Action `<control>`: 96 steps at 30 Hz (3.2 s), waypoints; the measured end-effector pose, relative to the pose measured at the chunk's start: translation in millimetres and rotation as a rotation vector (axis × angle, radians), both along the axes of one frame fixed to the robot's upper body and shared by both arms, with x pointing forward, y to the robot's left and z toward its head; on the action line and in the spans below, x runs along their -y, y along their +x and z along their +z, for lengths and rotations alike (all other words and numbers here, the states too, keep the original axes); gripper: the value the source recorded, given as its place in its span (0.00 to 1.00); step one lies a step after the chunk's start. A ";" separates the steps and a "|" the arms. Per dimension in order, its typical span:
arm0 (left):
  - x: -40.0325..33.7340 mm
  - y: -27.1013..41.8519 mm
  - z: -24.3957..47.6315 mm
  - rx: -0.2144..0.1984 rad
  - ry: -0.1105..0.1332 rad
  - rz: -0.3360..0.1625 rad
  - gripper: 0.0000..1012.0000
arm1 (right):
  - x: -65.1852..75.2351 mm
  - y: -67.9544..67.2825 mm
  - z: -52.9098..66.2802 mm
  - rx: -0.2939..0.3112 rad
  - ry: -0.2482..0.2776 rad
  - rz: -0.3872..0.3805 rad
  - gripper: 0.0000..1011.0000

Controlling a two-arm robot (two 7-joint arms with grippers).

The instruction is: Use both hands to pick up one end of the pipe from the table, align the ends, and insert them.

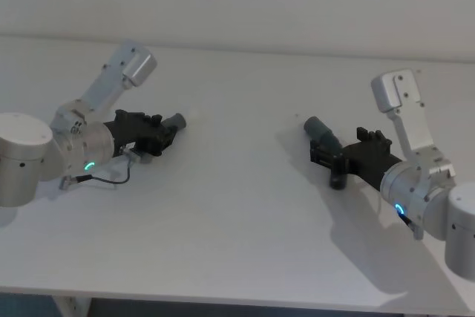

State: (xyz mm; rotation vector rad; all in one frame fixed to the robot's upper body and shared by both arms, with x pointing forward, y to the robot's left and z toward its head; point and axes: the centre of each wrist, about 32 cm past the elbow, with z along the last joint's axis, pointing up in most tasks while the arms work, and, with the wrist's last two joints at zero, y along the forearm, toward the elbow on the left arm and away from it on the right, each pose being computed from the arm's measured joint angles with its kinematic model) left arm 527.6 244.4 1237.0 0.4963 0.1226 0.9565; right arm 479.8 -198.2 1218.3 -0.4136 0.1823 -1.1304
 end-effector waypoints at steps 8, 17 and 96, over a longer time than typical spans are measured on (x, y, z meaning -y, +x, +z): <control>0.0 0.0 0.0 0.000 0.000 0.000 0.34 | -3.7 3.8 -0.6 -0.028 -0.011 -0.013 1.00; 0.0 0.0 0.0 0.000 0.000 0.000 0.34 | -6.2 8.1 -2.1 -0.053 -0.019 -0.021 1.00; 5.3 1.7 34.0 0.227 0.054 -0.186 0.34 | 25.6 11.9 -5.2 0.228 -0.023 0.198 0.17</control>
